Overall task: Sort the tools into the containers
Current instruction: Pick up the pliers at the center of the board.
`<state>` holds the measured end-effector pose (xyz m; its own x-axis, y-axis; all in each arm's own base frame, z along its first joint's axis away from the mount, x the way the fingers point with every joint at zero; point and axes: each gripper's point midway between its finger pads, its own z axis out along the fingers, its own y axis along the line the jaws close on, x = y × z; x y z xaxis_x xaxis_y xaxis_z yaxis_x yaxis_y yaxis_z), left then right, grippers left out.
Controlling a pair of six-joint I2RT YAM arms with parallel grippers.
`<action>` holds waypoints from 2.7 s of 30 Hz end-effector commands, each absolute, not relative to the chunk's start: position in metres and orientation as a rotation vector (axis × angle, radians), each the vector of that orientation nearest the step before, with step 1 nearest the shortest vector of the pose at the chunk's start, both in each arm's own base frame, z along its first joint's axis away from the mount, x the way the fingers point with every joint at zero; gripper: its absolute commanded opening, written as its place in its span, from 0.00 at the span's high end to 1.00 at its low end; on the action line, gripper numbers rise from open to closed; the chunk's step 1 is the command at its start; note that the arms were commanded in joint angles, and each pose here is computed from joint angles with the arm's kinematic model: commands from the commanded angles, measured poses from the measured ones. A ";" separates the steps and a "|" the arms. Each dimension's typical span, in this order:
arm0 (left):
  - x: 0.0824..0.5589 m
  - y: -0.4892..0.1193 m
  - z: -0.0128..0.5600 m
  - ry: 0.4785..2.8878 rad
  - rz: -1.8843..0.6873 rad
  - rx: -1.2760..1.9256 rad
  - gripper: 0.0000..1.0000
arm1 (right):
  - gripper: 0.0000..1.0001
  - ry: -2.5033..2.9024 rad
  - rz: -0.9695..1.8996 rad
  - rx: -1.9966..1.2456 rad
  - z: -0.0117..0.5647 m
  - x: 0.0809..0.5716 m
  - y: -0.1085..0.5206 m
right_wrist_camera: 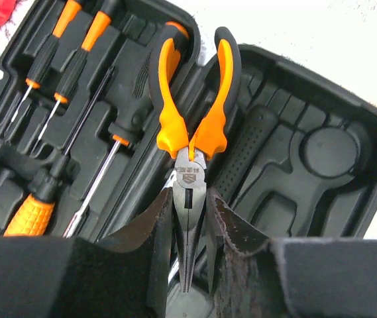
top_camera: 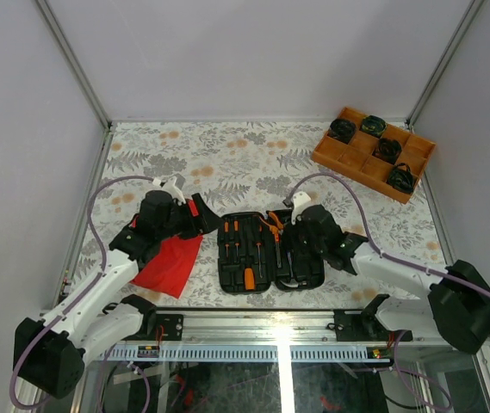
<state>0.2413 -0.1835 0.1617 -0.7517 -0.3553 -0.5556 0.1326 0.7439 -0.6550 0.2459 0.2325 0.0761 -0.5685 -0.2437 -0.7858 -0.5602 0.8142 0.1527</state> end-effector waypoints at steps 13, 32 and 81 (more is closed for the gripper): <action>0.240 -0.243 0.178 2.181 -1.158 -0.006 0.28 | 1.00 1.863 0.708 -0.415 0.132 0.230 0.230; 0.260 -0.295 0.219 1.993 -1.363 -0.269 0.17 | 1.00 1.706 0.852 -0.242 0.189 0.222 0.223; 0.260 -0.340 0.232 1.978 -1.458 -0.167 0.85 | 0.55 1.681 1.105 -0.371 0.216 0.184 0.246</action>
<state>0.2636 -0.3363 0.1998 -0.8042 -0.4797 -0.3509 0.1414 0.4190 -0.8969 0.1852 0.2412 0.1726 -0.4634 0.2258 -0.8569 -0.6491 0.5718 0.5017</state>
